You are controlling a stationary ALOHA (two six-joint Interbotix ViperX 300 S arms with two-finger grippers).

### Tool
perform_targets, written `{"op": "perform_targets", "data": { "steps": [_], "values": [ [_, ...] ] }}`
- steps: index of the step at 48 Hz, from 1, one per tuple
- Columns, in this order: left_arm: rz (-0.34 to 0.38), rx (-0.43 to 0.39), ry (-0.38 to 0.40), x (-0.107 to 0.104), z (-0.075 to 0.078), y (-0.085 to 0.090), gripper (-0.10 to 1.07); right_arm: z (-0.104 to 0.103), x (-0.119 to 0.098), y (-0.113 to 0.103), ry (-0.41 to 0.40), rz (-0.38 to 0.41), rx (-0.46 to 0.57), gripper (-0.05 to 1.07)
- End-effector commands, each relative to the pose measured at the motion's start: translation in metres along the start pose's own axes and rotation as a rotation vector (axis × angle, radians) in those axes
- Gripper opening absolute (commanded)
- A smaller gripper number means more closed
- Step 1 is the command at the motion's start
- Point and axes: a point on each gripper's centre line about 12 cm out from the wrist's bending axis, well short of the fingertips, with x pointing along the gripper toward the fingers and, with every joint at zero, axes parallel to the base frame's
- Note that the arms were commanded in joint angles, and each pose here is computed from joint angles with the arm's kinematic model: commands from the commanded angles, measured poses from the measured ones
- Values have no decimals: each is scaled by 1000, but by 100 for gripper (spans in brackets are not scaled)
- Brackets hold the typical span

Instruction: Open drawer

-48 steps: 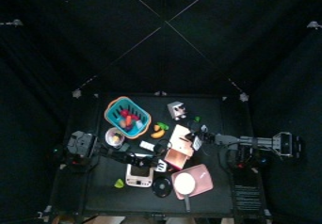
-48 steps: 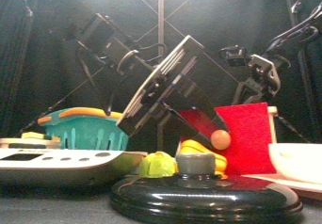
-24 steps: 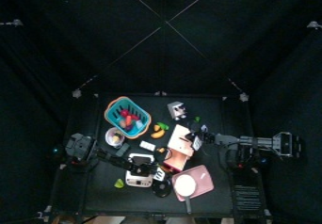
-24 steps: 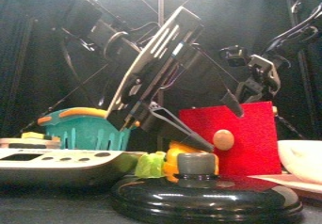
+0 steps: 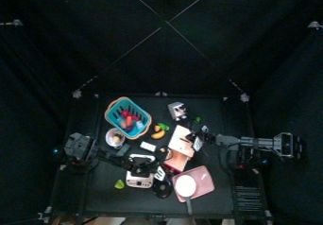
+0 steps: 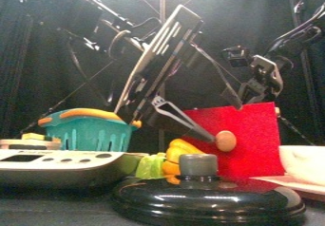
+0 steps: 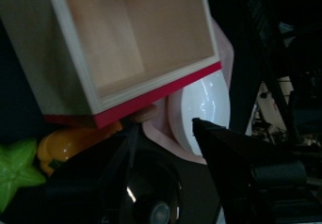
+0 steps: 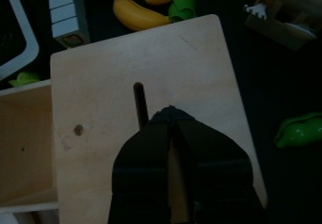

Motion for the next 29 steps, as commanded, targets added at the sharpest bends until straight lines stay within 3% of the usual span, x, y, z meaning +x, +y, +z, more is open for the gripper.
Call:
{"op": "perform_targets", "data": {
  "steps": [1,16,29],
  "values": [
    [-61,14,-55,-14,20,-20,87,-9,4,-4,37,-18,4,29],
    [-88,64,-82,-22,29,-25,87,-9,4,-4,37,-19,4,29],
    [-128,160,-134,-43,52,-28,87,2,-4,-1,-4,-3,18,29]
  ]
}}
